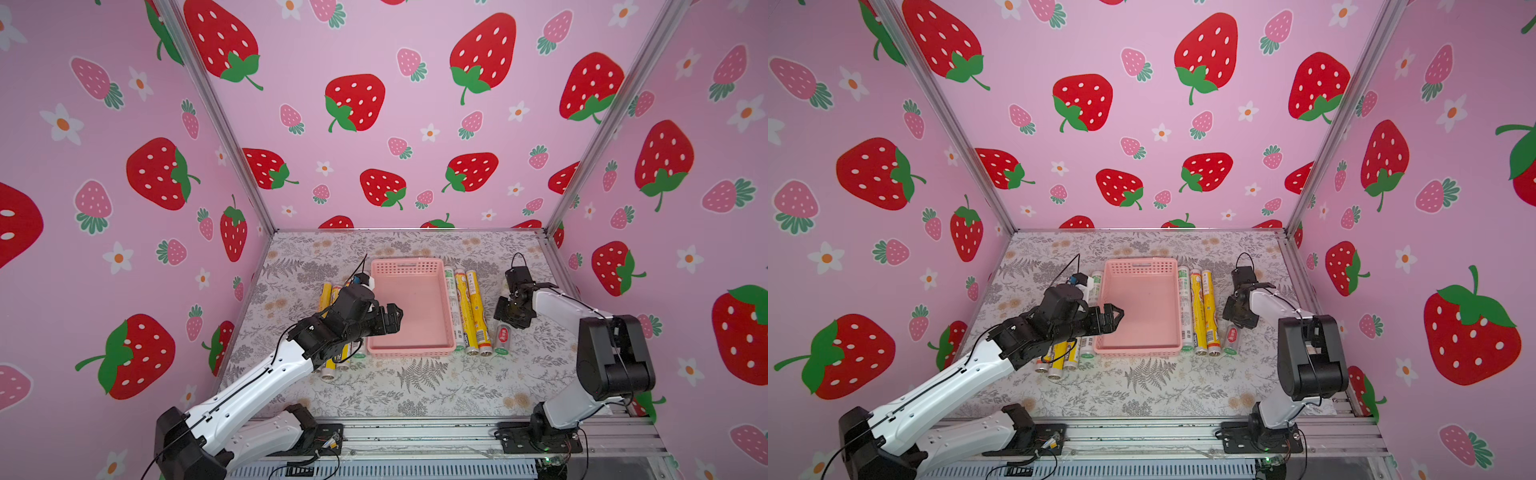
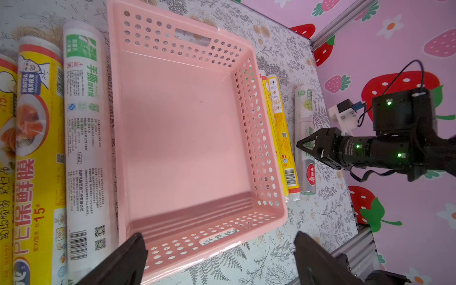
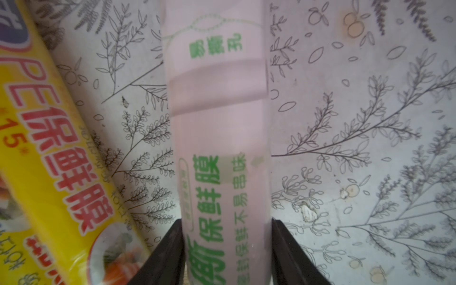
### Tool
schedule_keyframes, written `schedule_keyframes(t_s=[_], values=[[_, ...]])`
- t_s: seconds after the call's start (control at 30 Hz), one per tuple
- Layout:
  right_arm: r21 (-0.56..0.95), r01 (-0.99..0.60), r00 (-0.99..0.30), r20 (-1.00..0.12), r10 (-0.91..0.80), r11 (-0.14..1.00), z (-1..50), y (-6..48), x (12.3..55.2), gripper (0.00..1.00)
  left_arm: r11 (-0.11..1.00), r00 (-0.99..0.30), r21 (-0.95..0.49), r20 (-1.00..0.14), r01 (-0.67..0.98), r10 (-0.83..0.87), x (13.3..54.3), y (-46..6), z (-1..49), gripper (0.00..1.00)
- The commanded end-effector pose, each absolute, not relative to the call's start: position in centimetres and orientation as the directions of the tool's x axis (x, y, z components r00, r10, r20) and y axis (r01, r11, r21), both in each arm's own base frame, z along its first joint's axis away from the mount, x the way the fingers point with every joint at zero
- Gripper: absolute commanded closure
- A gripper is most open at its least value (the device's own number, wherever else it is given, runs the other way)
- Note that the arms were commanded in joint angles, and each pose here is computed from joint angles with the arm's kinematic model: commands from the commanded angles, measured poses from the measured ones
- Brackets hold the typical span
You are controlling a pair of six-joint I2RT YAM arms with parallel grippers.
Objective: Put the plastic wrap into the basket
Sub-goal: Pick up the plastic wrap from the center of the board, then place the plastic wrap in the basket.
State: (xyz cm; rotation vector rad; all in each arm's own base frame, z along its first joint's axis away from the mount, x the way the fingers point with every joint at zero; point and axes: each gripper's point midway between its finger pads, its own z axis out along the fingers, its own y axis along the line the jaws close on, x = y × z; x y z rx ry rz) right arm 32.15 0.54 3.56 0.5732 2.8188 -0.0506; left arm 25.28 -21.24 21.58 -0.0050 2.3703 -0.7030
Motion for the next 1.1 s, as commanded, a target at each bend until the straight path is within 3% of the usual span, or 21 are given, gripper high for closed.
schedule_keyframes(t_s=[0.0, 0.2, 0.67, 0.87, 1.07], values=[[-0.011, 0.391, -0.895, -0.238, 0.377, 0.92, 3.4, 0.1, 30.0, 0.77, 0.856, -0.768, -0.486, -0.612, 0.176, -0.189, 25.4, -21.2, 22.4, 0.02], [0.048, 0.365, -0.861, -0.364, 0.357, 0.93, 8.5, 0.2, 30.2, 0.78, 0.837, -0.784, -0.516, -0.591, 0.183, -0.192, 25.3, -22.0, 22.4, 0.02], [0.19, 0.233, -0.814, -0.499, 0.298, 0.954, 20.6, 6.2, 29.6, 0.8, 0.723, -0.805, -0.624, -0.571, 0.296, -0.163, 25.7, -28.9, 24.6, 0.03], [0.272, 0.133, -0.827, -0.499, 0.258, 0.953, 22.2, 12.1, 30.3, 0.81, 0.708, -0.793, -0.638, -0.581, 0.303, -0.183, 26.3, -29.6, 24.9, 0.03], [0.33, 0.093, -0.838, -0.484, 0.253, 0.94, 21.2, 18.2, 31.3, 0.81, 0.802, -0.789, -0.532, -0.6, 0.272, -0.13, 26.5, -26.3, 22.5, 0.0]])
